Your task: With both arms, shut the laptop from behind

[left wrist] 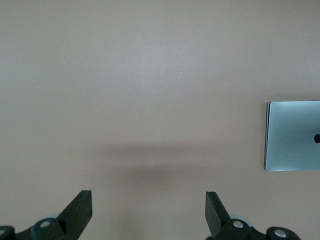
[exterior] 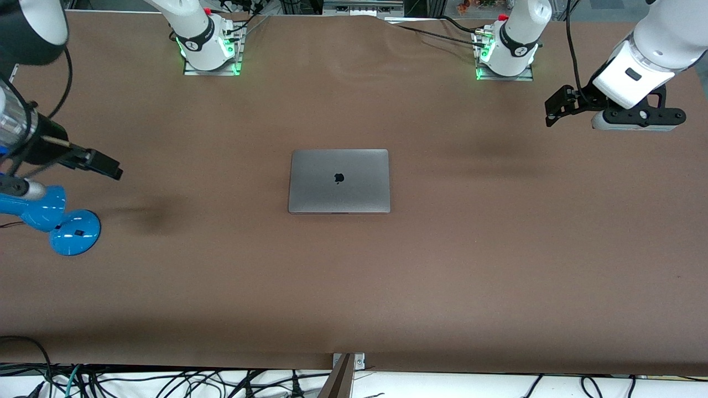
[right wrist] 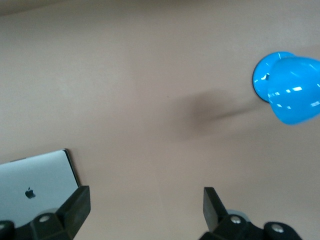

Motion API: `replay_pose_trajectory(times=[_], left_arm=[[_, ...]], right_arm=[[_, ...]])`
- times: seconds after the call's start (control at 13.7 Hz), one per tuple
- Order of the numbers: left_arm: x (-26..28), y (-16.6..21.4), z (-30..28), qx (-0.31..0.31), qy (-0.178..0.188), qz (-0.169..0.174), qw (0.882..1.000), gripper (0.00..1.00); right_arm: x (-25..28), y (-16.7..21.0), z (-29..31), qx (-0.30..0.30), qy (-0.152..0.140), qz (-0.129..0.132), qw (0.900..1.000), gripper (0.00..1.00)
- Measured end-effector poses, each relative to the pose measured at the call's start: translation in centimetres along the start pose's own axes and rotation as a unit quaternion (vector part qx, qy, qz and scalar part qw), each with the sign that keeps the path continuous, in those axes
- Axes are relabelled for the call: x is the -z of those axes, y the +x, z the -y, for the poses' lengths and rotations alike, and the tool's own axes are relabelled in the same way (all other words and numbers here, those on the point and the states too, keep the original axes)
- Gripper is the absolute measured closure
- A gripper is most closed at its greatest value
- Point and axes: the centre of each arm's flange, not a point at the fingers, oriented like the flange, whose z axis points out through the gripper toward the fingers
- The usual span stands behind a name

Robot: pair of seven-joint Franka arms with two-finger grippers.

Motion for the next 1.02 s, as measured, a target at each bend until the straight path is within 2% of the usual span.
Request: replay_pose_trajectory(times=[0.29, 0.73, 1.02], left_arm=[[0.9, 1.1, -0.3, -0.001, 0.002, 0.007, 1.000, 0.00], [0.8, 2.9, -0.7, -0.001, 0.004, 0.012, 1.000, 0.00], [0.7, 3.0, -0.3, 0.001, 0.004, 0.013, 1.000, 0.00]], right_arm=[[1.1, -2.5, -2.3, 0.017, 0.001, -0.002, 1.000, 0.00], [0.5, -3.0, -4.5, 0.019, 0.003, 0.001, 1.000, 0.00], [1.2, -3.1, -5.9, 0.016, -0.002, -0.007, 1.000, 0.00]])
